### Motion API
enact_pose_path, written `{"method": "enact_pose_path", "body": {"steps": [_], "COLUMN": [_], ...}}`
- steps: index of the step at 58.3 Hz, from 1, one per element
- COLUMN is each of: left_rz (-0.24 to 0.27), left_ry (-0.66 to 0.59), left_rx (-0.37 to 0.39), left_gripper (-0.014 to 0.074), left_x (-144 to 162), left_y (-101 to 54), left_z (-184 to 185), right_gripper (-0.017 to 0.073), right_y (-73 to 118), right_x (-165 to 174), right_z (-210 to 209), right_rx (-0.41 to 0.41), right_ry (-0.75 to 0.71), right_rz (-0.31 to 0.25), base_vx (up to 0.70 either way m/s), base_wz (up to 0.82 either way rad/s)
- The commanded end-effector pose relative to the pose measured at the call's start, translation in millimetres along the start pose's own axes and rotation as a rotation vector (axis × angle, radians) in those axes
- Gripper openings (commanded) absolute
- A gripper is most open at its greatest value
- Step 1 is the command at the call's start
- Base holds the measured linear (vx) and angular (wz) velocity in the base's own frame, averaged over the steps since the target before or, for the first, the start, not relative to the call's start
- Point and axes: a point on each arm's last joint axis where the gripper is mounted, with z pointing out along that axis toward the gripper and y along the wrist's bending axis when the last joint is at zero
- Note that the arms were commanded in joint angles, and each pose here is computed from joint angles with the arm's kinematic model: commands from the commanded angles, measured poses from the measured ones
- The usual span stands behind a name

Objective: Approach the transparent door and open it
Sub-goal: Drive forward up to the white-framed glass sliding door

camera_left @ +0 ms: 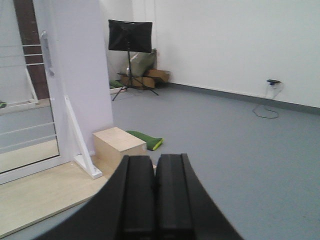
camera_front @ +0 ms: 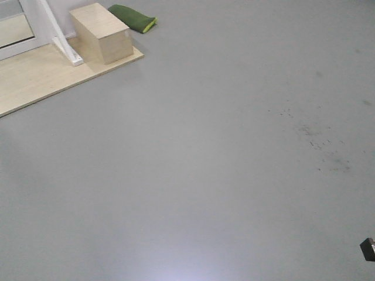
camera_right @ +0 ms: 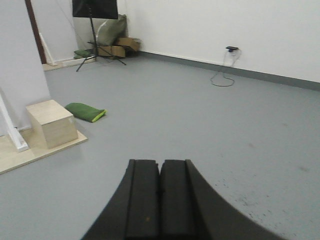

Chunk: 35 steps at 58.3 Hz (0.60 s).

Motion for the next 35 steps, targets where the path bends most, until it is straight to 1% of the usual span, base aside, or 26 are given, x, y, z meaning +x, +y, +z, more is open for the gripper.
{"method": "enact_pose_path", "body": {"steps": [1, 35], "left_rz": [-0.008, -0.008], "left_ry": [-0.068, -0.068], "left_rx": [-0.011, -0.011], "left_gripper": [-0.0006, -0.0006], "left_x": [-2.1, -2.1], "left_y": [0.9, 0.9], "left_z": [-0.8, -0.8], "right_gripper": [-0.0009, -0.0009], "right_y": [0.6, 0.6], "right_x": [-6.7, -6.7], "right_z": [-1.2, -1.2], "right_rx": [-0.007, -0.007], "right_ry": [-0.094, -0.094], "right_rz": [-0.013, -0.013], "base_vx": [0.63, 0.63], "base_wz": [0.53, 0.55]}}
